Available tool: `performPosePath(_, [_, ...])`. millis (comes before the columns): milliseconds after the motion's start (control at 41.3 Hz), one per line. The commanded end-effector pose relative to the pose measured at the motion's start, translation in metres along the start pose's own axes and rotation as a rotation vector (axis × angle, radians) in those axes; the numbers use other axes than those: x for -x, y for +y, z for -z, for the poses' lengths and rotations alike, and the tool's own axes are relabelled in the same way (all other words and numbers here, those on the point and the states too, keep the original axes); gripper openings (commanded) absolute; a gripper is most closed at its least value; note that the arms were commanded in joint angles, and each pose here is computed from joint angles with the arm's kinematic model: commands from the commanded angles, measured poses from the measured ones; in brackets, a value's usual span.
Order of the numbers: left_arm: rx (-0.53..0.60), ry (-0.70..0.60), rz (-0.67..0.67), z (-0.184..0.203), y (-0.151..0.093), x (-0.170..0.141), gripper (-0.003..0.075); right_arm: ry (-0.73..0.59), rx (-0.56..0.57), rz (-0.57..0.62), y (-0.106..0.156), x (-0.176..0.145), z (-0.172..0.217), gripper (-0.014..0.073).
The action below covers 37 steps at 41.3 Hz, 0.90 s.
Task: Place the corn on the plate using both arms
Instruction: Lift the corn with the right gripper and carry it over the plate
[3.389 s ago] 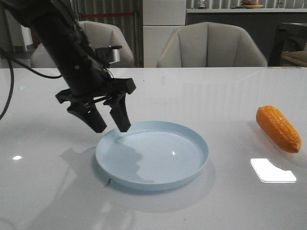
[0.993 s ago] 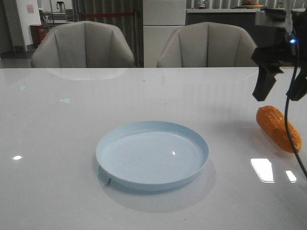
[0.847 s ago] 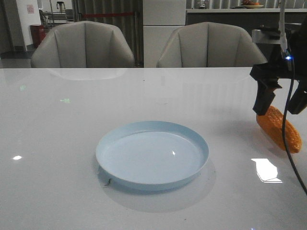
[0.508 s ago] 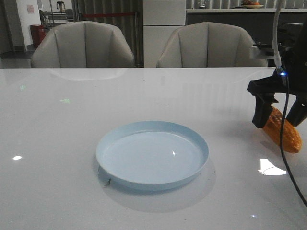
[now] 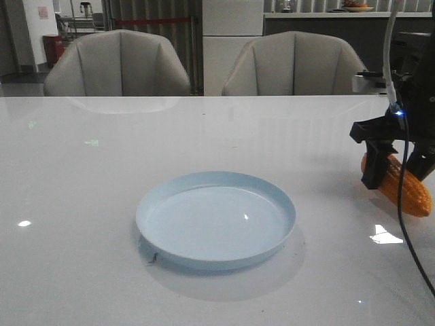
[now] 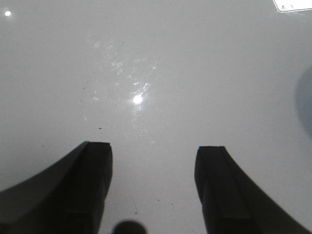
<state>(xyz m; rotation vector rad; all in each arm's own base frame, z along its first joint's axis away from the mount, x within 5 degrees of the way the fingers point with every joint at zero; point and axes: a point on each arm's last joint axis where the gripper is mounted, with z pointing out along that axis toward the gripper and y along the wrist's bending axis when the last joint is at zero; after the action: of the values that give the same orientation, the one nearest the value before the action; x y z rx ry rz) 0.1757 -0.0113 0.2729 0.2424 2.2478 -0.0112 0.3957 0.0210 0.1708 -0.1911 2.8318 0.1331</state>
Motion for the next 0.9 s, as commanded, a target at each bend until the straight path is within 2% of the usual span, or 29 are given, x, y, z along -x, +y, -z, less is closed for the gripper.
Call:
performPosePath(0, [0.019, -0.103, 0.021, 0.007, 0.002, 0.015, 0.0432, -0.103, -0.014, 0.007, -0.001, 0.013, 0.03, 0.0082])
performPosePath(121, [0.019, -0.103, 0.021, 0.007, 0.002, 0.015, 0.0432, -0.1, 0.0, 0.029, 0.006, 0.021, 0.04, 0.0069])
performPosePath(339, [0.018, -0.104, 0.022, 0.007, 0.002, 0.015, 0.0432, -0.107, 0.034, 0.205, 0.039, 0.042, 0.069, 0.0069])
performPosePath(557, [0.018, -0.103, 0.022, 0.007, 0.002, 0.015, 0.0432, -0.108, 0.118, 0.3, 0.091, 0.048, 0.088, 0.0069])
performPosePath(872, [0.018, -0.103, 0.022, 0.007, 0.002, 0.015, 0.0432, -0.05, 0.24, 0.433, 0.165, 0.029, 0.09, 0.0069])
